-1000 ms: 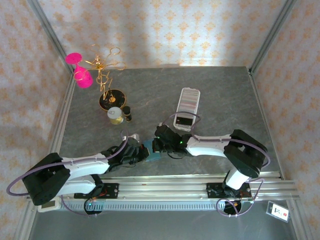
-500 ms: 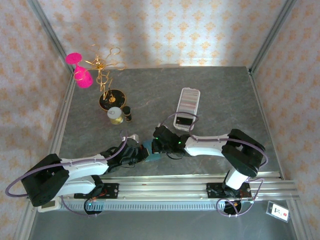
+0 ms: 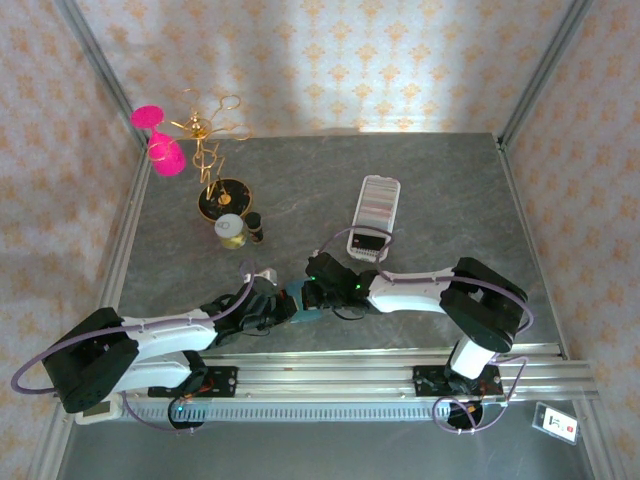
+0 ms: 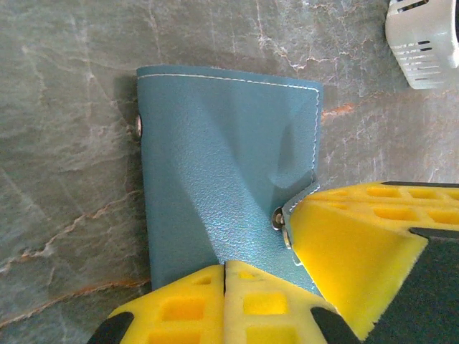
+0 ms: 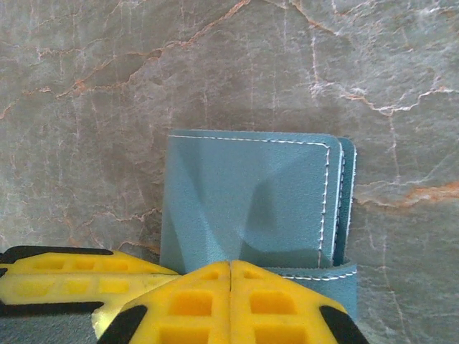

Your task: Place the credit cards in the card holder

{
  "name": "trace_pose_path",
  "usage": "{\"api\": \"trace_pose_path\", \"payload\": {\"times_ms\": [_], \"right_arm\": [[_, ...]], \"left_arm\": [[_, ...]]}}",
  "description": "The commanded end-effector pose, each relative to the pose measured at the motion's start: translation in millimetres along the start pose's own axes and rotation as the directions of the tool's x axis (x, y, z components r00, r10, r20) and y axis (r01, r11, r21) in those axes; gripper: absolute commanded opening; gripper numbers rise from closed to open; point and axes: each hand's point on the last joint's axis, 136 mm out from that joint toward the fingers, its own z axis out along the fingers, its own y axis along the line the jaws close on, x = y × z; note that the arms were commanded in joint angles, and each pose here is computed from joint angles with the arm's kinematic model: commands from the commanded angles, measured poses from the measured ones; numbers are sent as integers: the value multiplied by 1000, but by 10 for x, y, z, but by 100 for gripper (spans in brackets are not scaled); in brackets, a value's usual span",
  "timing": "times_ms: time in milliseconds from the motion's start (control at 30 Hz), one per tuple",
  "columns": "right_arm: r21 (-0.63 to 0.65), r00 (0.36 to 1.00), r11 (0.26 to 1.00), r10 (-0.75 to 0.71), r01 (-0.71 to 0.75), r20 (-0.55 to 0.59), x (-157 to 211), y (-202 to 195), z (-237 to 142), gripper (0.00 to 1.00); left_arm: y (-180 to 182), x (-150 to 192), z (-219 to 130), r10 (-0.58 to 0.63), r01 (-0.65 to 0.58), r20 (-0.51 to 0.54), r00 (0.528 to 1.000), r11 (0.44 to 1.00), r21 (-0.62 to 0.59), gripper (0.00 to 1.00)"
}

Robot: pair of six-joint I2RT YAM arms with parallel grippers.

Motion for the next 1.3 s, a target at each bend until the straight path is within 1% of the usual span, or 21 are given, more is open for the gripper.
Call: {"api": "trace_pose_path", "payload": {"times_ms": [0, 100, 233, 333, 467, 567, 700, 1067, 1100, 1267], "right_arm": [[43, 1000, 999, 4, -2, -30, 129, -111, 77, 0], [27, 1000, 1000, 12, -12, -1, 58, -55, 44, 0], [-7, 996, 999, 33, -32, 84, -115, 38, -98, 0], [-19, 994, 999, 34, -33, 108, -171, 72, -136, 0], [-22, 996, 999, 28, -26, 90, -147, 88, -70, 0], [-25, 998, 999, 24, -23, 56, -88, 96, 8, 0], [18, 1000, 1000, 17, -17, 17, 22, -18, 72, 0], [9, 999, 999, 35, -35, -22, 192, -61, 155, 0], [18, 999, 999, 32, -32, -30, 223, -82, 174, 0], [165, 997, 986, 34, -23, -66, 428, -444, 225, 0]], "left_arm": [[182, 101, 16, -6, 4, -27, 1000, 999, -51, 0], [207, 113, 17, -1, 0, -31, 1000, 998, -62, 0], [257, 127, 14, -3, 1, -32, 999, 997, -74, 0], [251, 130, 8, -4, 1, -33, 999, 997, -72, 0], [249, 120, -3, -4, 2, -27, 1000, 998, -69, 0], [267, 123, -8, -6, 4, -27, 1000, 997, -74, 0], [269, 123, -10, -8, 6, -26, 1000, 997, -75, 0], [253, 116, -14, -8, 7, -22, 1000, 998, -65, 0], [260, 120, -16, -9, 7, -22, 1000, 998, -66, 0], [276, 92, -35, -15, 15, -2, 1000, 997, -70, 0]]}}
